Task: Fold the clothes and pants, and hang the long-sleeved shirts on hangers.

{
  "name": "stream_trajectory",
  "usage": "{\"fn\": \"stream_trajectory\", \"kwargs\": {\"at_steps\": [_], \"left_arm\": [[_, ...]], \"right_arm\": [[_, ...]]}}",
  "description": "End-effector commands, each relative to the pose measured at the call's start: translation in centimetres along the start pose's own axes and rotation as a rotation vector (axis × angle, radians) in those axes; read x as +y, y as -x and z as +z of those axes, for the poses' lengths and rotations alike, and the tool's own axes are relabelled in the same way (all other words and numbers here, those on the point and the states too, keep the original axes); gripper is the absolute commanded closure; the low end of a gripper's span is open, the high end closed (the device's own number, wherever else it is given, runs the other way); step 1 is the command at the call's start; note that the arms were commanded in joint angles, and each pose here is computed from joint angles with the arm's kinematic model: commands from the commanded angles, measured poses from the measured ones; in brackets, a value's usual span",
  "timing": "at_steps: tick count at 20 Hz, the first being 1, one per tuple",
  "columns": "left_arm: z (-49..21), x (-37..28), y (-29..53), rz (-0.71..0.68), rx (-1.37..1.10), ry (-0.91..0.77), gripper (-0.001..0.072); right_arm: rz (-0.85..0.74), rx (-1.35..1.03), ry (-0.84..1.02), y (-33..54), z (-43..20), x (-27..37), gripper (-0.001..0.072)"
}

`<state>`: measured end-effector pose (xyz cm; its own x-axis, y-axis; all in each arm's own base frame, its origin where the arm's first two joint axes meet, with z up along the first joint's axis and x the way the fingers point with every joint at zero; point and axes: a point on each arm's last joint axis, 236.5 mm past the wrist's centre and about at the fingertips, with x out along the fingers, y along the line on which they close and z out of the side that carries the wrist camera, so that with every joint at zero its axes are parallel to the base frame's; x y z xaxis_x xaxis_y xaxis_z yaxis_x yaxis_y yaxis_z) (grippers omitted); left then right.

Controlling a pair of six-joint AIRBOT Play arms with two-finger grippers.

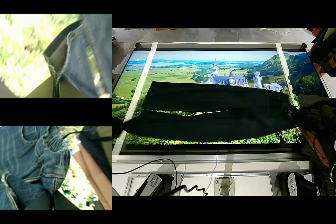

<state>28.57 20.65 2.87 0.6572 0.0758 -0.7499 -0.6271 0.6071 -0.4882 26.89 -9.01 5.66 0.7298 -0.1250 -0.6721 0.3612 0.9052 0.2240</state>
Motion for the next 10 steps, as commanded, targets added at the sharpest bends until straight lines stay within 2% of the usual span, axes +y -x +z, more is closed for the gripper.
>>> {"fn": "stream_trajectory", "kwargs": {"at_steps": [1, 4, 8, 10], "left_arm": [[4.8, -3.6, 3.9, -0.036, -0.149, -0.089, 0.0691], [7.1, -5.1, 1.6, -0.045, -0.226, -0.083, 0.0693], [6.5, -9.7, -6.5, -0.097, -0.161, -0.058, 0.0693], [6.1, -13.1, -11.3, -0.130, -0.105, -0.053, 0.0693]], "right_arm": [[-0.057, 0.011, -0.056, 2.8, 0.7, -0.5, 0.0692], [-0.059, 0.006, -0.172, 1.0, 1.5, -1.0, 0.0693], [0.025, 0.001, -0.362, -3.8, 3.6, -0.2, 0.0693], [0.032, -0.028, -0.359, -6.4, 5.5, 0.1, 0.0693]]}}
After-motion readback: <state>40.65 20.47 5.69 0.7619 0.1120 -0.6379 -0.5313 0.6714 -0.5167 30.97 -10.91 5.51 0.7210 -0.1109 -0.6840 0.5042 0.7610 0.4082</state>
